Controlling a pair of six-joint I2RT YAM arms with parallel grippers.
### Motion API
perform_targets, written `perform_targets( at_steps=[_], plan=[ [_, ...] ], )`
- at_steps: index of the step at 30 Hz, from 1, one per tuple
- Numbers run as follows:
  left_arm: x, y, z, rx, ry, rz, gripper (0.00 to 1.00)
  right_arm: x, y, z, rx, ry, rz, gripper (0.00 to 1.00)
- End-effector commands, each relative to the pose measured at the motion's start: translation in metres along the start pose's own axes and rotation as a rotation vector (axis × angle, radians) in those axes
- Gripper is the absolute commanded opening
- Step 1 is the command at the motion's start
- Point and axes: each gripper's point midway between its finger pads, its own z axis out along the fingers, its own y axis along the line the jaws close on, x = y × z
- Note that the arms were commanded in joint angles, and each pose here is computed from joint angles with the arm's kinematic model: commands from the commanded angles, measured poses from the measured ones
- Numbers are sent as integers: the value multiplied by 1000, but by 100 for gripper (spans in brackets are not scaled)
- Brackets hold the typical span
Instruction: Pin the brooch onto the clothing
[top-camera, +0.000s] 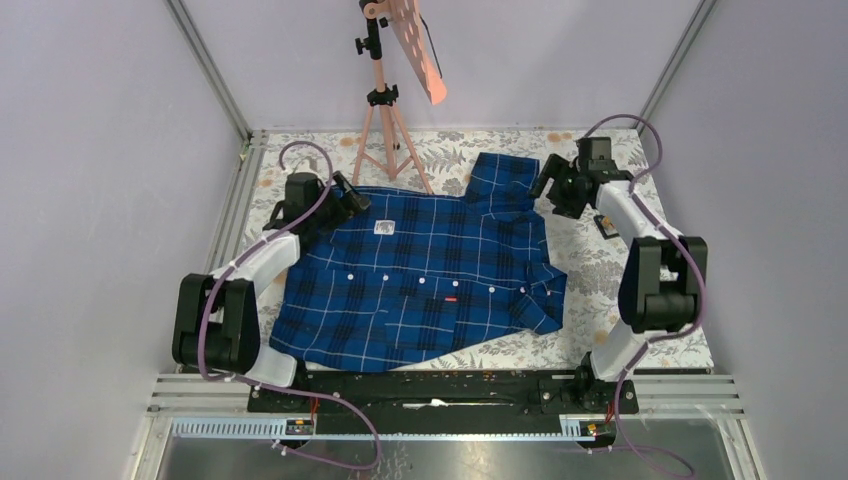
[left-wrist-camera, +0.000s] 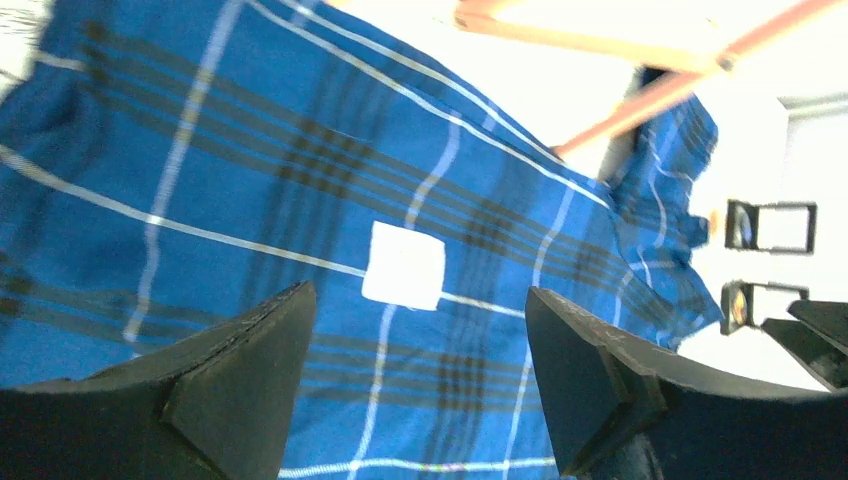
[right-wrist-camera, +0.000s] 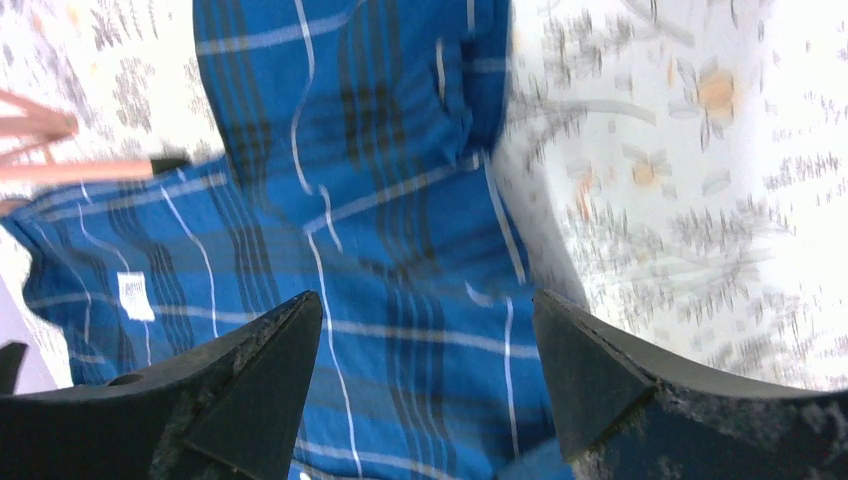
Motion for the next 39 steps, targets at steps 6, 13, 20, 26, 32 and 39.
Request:
perform_targets(
  at_steps=[6, 13, 20, 26, 32, 39],
  plan=[
    [28, -57, -37, 150, 84, 151, 82, 113, -22, -51, 9, 174, -58, 80],
    [43, -71, -74, 230, 160, 167, 82, 174, -28, -63, 122, 197, -193, 88],
    [34, -91, -134, 295, 148, 275, 83, 189, -53, -61, 288, 130, -292, 76],
    [13, -95, -171, 253, 91, 388, 85, 222, -63, -55, 266, 192, -273, 44],
    [-2, -112, -179, 296, 43, 422, 86, 250, -54, -78, 169, 237, -175, 30],
    [1, -104, -150, 283, 66, 457, 86, 244, -42, -108, 147, 241, -148, 49]
  ],
)
